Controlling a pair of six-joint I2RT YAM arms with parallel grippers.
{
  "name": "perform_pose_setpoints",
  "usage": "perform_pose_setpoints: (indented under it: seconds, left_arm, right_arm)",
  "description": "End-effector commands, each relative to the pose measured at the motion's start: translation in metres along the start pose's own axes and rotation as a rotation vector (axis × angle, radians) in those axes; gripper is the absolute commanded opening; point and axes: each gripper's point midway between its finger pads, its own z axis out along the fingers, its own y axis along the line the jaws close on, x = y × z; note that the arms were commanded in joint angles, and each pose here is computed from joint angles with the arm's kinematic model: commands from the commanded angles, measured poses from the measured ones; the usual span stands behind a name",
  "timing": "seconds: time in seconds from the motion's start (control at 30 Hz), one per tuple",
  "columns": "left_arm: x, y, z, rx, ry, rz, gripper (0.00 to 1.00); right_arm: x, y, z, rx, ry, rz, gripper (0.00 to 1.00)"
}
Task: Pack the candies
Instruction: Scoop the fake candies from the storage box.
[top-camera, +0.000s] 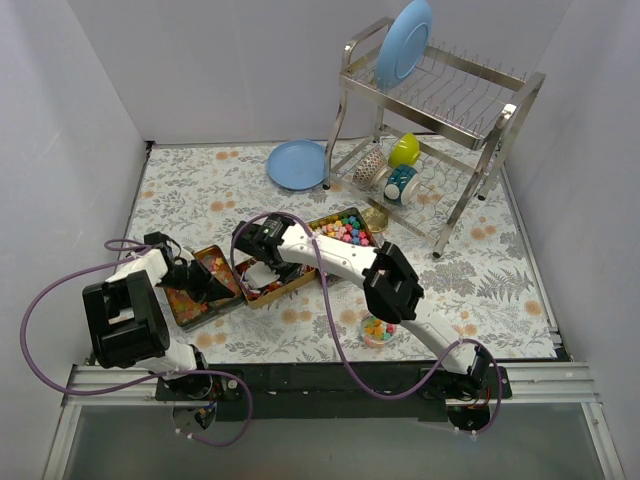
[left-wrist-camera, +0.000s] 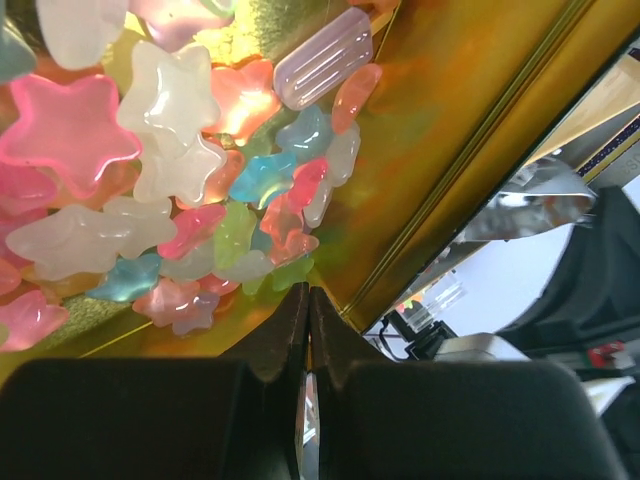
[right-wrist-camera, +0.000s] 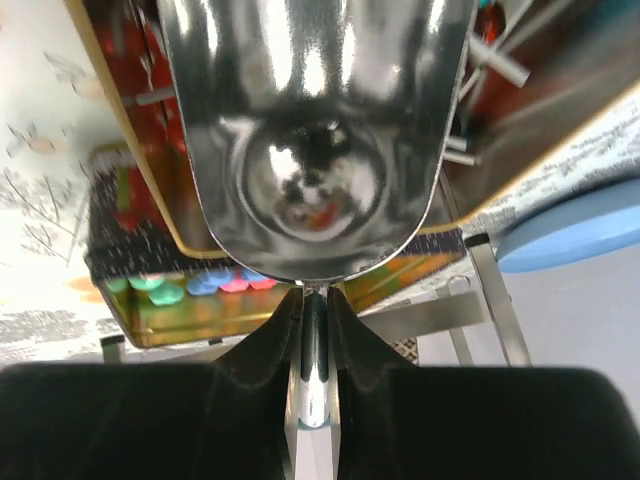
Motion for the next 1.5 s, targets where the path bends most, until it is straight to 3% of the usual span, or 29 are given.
perform_pose_setpoints:
  seconds: [0.0, 0.33, 0.77, 0.97, 1.47]
  left_arm:
    - [0.024, 0.020, 0.012, -0.068, 0.099, -0.148, 0.00]
    - [0.024, 0.017, 0.013, -0.048, 0.096, -0.143, 0.00]
    - [0.018, 0.011, 0.008, -0.031, 0.070, -0.111, 0.00]
    - [0.009, 0.002, 0.002, -0.021, 0.049, -0.076, 0.00]
    - [-0.013, -0.039, -0.021, 0.080, 0.036, 0.095, 0.00]
  right_arm:
    - [-0.027, 0.003, -0.004, -0.007, -0.065, 0.034, 0.01]
    - [-0.053, -0.014, 0.009, 0.042, -0.131, 0.098, 0.01]
    - [-0.082, 0.008, 0.012, -0.085, -0.430, 0.224, 0.01]
    - [-0.080, 0.010, 0.007, -0.087, -0.505, 0.239, 0.01]
    - [-0.037, 0.000, -0.022, -0.034, -0.512, 0.290, 0.01]
